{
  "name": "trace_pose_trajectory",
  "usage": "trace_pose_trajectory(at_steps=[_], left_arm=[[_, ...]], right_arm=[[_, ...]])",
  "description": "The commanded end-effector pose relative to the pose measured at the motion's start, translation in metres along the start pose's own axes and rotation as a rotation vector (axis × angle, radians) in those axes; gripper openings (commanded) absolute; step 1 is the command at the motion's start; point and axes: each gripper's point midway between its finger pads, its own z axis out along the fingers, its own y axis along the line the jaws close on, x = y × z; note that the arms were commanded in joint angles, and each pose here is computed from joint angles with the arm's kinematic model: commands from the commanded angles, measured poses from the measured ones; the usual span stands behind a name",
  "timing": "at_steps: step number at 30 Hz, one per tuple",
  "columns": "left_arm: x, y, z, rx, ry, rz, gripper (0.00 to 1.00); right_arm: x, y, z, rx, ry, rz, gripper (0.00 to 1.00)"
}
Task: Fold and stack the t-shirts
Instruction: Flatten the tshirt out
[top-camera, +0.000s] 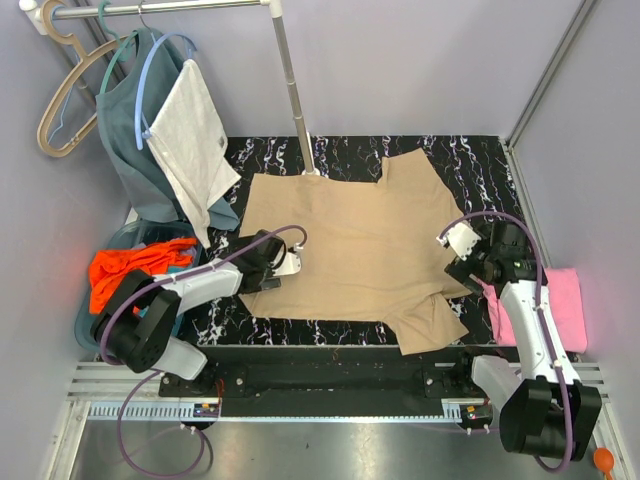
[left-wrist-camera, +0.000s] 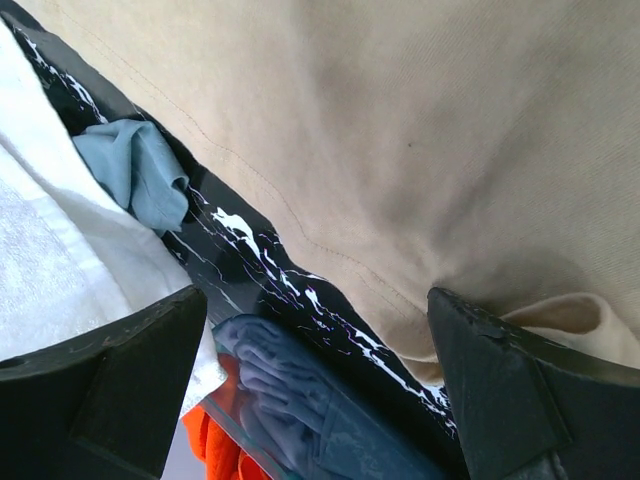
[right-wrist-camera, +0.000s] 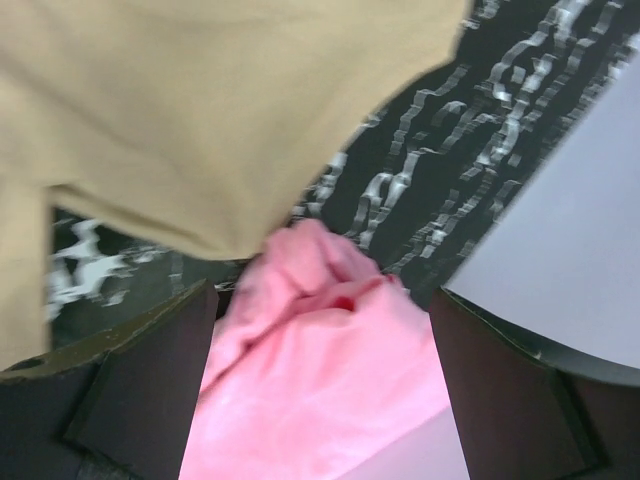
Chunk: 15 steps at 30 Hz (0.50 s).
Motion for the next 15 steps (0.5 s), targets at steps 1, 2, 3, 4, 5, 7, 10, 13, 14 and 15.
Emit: trace_pose_trajectory(at_steps=[1, 2, 3, 4, 5, 7, 10, 13, 14, 15], left_arm=[[-0.021, 0.021, -0.005, -0.034, -0.065, -0.055, 0.99], [-0.023, 0.021, -0.004, -0.033, -0.066, -0.061, 0.99], [-0.024, 0.021, -0.002, -0.028, -0.064, -0.063, 0.99], [-0.028, 0.023, -0.002, -0.026, -0.073, -0.069, 0.99], [-0.029, 0.021, 0.001, -0.018, -0.071, -0.075, 0.99], [-0.033, 0.022, 0.002, -0.013, -0.077, -0.084, 0.99], [-0.036, 0.023, 0.006, -0.009, -0.073, -0.088, 0.99], [-0.037, 0.025, 0.008, -0.010, -0.067, -0.090, 0.99], [-0.037, 0.024, 0.009, -0.007, -0.064, -0.088, 0.99], [-0.037, 0.025, 0.009, -0.011, -0.059, -0.088, 0.99]], right_arm=[[-0.020, 0.046, -0.016, -0.202, -0.120, 0.049, 0.96], [-0.022, 0.050, -0.018, -0.216, -0.131, 0.046, 0.96], [-0.021, 0.058, -0.019, -0.248, -0.130, 0.044, 0.96], [-0.024, 0.062, -0.020, -0.266, -0.148, 0.045, 0.96], [-0.024, 0.066, -0.021, -0.282, -0.152, 0.048, 0.96], [-0.025, 0.078, -0.021, -0.322, -0.161, 0.046, 0.96], [-0.026, 0.091, -0.018, -0.351, -0.168, 0.033, 0.96], [-0.031, 0.101, -0.014, -0.372, -0.179, 0.020, 0.97], [-0.030, 0.103, -0.013, -0.376, -0.175, 0.026, 0.96], [-0.034, 0.108, -0.014, -0.392, -0.182, 0.011, 0.96]])
